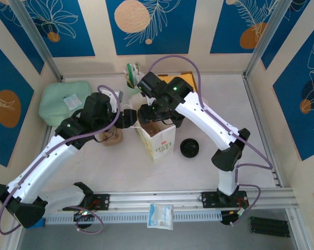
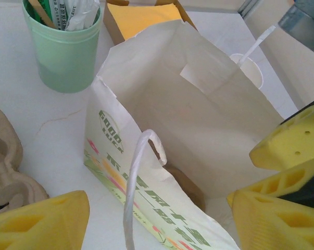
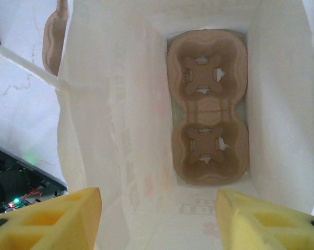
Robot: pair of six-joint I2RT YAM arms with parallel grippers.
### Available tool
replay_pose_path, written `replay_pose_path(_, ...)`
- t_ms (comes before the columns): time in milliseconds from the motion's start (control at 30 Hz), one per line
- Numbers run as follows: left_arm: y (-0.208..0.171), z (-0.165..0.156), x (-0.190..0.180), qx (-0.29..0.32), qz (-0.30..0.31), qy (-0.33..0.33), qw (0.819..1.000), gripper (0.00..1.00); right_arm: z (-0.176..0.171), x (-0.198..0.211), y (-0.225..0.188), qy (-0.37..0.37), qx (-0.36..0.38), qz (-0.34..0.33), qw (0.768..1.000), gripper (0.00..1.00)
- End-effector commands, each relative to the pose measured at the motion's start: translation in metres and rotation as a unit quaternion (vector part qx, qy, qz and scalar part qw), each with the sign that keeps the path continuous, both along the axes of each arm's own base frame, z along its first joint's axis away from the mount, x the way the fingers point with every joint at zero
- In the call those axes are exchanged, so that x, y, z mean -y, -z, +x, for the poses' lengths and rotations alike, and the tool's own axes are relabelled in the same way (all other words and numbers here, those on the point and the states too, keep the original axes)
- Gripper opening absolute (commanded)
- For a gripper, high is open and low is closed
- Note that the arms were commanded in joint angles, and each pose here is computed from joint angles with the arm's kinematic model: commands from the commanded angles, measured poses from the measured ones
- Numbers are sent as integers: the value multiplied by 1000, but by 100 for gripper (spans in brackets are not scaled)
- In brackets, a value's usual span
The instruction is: Pack the takeout coffee
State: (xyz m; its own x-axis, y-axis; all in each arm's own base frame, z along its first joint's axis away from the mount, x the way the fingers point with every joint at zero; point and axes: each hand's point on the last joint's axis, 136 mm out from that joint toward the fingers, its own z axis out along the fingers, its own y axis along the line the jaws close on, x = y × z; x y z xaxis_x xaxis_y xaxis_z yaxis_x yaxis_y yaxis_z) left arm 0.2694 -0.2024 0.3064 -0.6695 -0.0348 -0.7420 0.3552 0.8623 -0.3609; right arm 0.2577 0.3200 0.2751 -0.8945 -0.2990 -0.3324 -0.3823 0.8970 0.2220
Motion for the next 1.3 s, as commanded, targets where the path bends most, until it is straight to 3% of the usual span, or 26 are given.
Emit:
replay_pose_path(0,-10,-4,5,9,-1,17,1000,74,-14,7,-27,-12,12,25,1000,60)
replay_pose_path(333,-20,-6,7,14,-3,28,1000,81,-19,15,-43,-11,25,41,999,63)
replay_pose_path(800,-34,-8,5,26,4,37,999,88,-26,24,-52,-17,32,50,998,81)
replay_pose_path(1167,-51,-8,1,39,11,35,999,100,-21,31,-76,-10,60,84,995,84)
replay_pose_path(1267,-56,-9,1,44,12,38,998,99,-17,40,-86,1,71,96,993,84)
